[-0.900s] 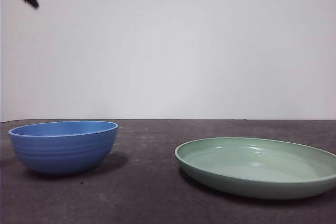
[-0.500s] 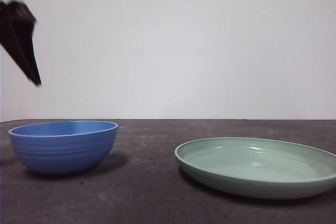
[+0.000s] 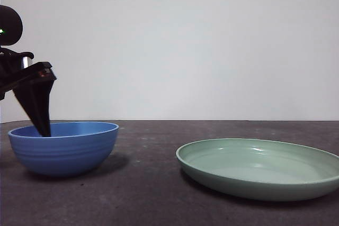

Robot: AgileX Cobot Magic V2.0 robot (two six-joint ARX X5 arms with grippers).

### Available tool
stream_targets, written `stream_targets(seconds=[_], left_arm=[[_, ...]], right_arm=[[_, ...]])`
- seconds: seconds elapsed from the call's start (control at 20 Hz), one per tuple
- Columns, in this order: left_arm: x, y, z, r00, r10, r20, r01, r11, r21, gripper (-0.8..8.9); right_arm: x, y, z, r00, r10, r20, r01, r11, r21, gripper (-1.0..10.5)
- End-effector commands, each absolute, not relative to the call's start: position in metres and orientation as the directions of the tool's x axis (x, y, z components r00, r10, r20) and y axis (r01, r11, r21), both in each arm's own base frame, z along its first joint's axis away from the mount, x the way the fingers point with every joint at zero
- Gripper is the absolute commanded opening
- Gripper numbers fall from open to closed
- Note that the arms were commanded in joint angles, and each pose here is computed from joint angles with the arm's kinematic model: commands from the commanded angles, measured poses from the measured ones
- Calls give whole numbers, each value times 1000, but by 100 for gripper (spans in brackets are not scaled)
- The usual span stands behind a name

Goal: Pick up the blue bowl, put it on the green plate, put it on desk

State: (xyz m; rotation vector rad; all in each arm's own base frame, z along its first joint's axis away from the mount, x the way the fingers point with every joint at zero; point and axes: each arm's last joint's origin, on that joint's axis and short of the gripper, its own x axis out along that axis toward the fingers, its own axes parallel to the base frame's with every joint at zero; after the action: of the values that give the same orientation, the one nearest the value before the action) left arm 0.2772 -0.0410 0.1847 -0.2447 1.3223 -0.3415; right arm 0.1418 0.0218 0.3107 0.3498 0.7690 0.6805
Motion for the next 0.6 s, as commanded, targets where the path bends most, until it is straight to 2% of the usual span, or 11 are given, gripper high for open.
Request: stream_targets(seconds=[0.05,0.1,0.2,0.3,0.45,0.6], left_arm=[[283,-43,186,218,-378,-900,114,926,-361,145],[283,-43,186,219,-378,-899,117,925,-361,97],[283,-43,186,221,-379,-899,119,925,-360,76],[283,-44,186,221,-379,-899,123,925,-360,6],[286,-48,193,242,-330,-912,130,943,-307,7],[292,-63,215,248,-311,-918,169,947,-275,7]], right_arm=[[143,22,316,532,679,-506,-450,733,510,561],[143,22,316,532,679,-506,-450,733,510,561],[143,22,316,532,679,-506,-450,733,510,561],[143,22,316,532,679,-506,-450,733,510,561],[143,22,316,532,679,-507,-450,733,510,561],[143,22,316,531,679,-507,-450,733,510,561]])
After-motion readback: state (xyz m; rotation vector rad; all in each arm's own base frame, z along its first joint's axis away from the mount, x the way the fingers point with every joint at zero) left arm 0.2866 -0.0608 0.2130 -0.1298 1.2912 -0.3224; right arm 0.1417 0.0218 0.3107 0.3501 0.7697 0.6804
